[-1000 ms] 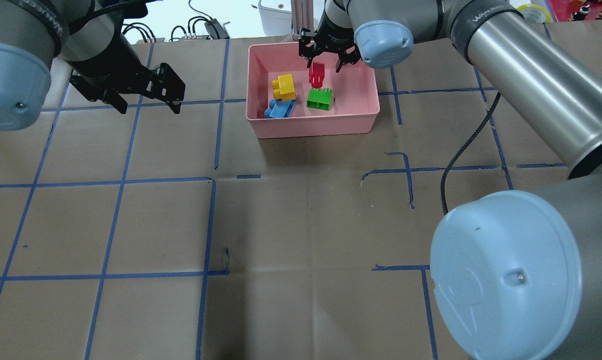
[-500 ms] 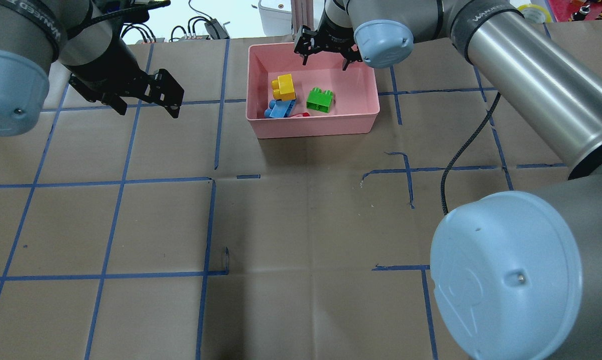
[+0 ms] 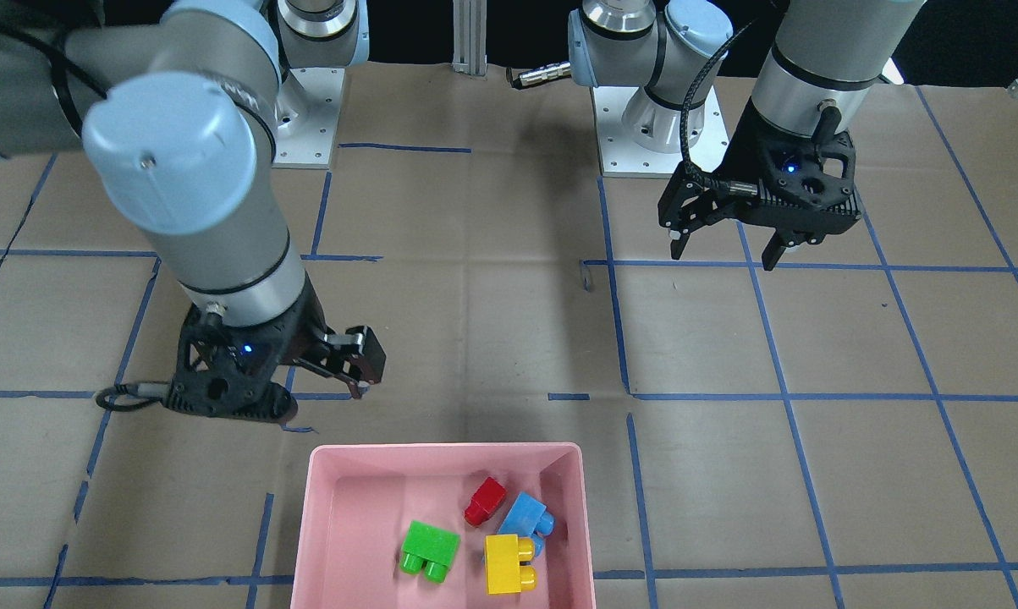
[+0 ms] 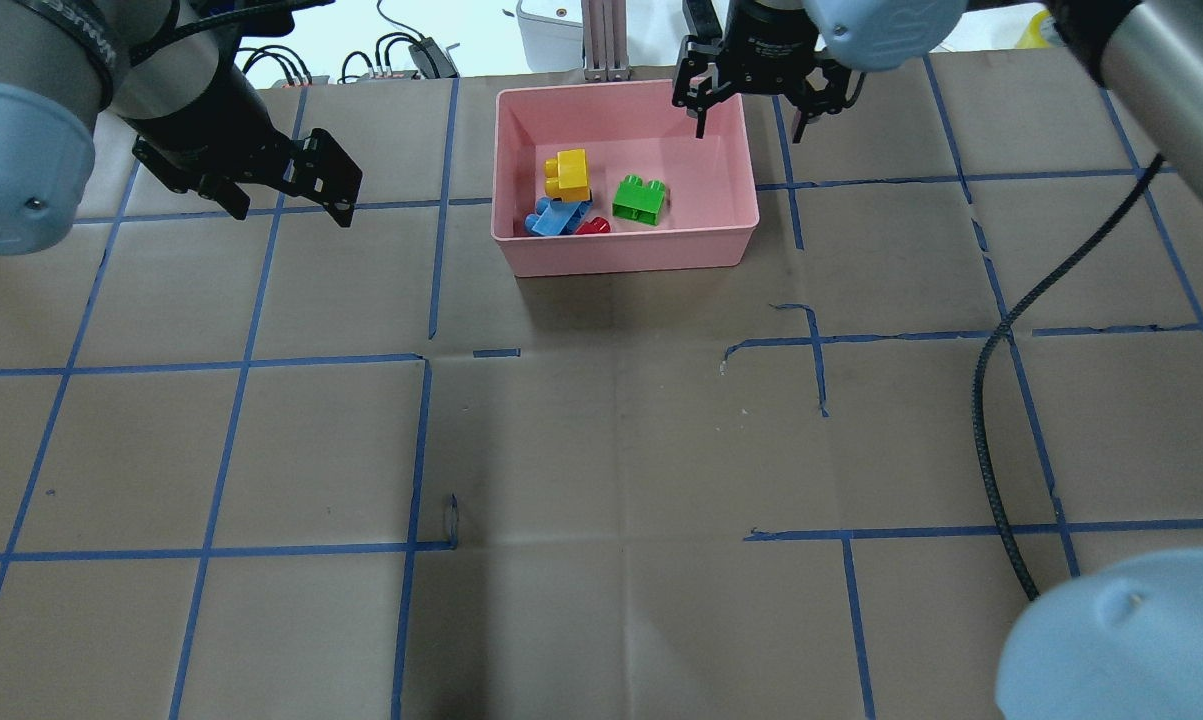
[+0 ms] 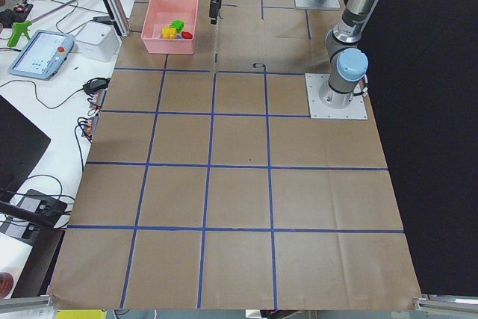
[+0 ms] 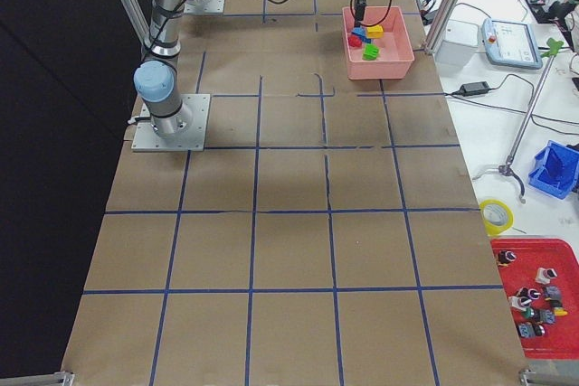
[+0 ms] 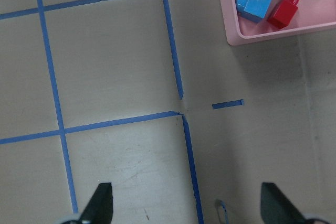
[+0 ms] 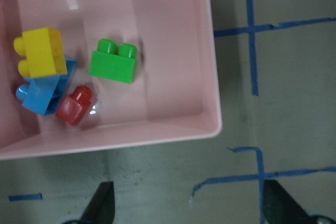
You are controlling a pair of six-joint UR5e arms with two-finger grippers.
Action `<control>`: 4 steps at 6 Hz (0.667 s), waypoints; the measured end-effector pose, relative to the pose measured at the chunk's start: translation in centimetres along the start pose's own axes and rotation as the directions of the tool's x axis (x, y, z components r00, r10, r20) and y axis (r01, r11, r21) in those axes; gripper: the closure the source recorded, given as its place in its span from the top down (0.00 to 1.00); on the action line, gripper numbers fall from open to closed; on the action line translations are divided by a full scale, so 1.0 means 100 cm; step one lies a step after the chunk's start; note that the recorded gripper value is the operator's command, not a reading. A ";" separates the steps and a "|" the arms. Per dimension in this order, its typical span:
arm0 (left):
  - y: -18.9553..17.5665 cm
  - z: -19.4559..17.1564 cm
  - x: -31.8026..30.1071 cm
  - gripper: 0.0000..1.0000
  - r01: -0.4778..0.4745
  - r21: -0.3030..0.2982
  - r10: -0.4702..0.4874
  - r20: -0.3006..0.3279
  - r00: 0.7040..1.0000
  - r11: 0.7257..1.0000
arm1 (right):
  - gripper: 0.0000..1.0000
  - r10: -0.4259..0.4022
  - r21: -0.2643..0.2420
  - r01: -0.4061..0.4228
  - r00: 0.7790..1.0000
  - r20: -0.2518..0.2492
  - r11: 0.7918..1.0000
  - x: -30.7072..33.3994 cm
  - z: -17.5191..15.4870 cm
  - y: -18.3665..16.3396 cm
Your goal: Put all blocks into box
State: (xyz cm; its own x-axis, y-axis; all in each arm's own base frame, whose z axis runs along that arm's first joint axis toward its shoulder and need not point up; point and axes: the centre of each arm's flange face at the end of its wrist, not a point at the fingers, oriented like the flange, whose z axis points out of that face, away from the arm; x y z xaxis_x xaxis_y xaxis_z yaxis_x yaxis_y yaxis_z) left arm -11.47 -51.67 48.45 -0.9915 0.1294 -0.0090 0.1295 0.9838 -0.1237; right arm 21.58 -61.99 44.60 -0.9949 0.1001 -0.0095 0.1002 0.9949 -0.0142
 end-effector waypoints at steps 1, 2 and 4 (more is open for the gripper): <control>-0.005 -0.001 0.000 1.00 0.002 0.003 -0.002 0.001 1.000 1.000 | 1.00 -0.015 -0.039 0.015 1.000 -0.015 0.999 0.020 -0.021 0.029; -0.009 -0.002 -0.001 1.00 0.006 0.004 -0.006 0.001 1.000 1.000 | 1.00 -0.021 -0.067 0.019 1.000 -0.021 0.998 0.030 -0.025 0.056; -0.011 -0.003 0.000 1.00 0.013 0.001 -0.013 0.000 1.000 1.000 | 1.00 -0.016 -0.085 0.015 1.000 -0.019 0.996 0.039 -0.027 0.099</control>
State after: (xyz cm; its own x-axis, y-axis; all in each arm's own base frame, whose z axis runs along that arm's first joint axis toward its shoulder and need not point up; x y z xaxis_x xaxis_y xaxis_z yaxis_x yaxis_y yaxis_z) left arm -11.57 -52.76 48.87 -0.9932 0.1166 -0.0078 0.1166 0.9853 -0.1250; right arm 18.72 -51.71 47.09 -0.9964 0.0841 0.0101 0.0846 0.9939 0.0704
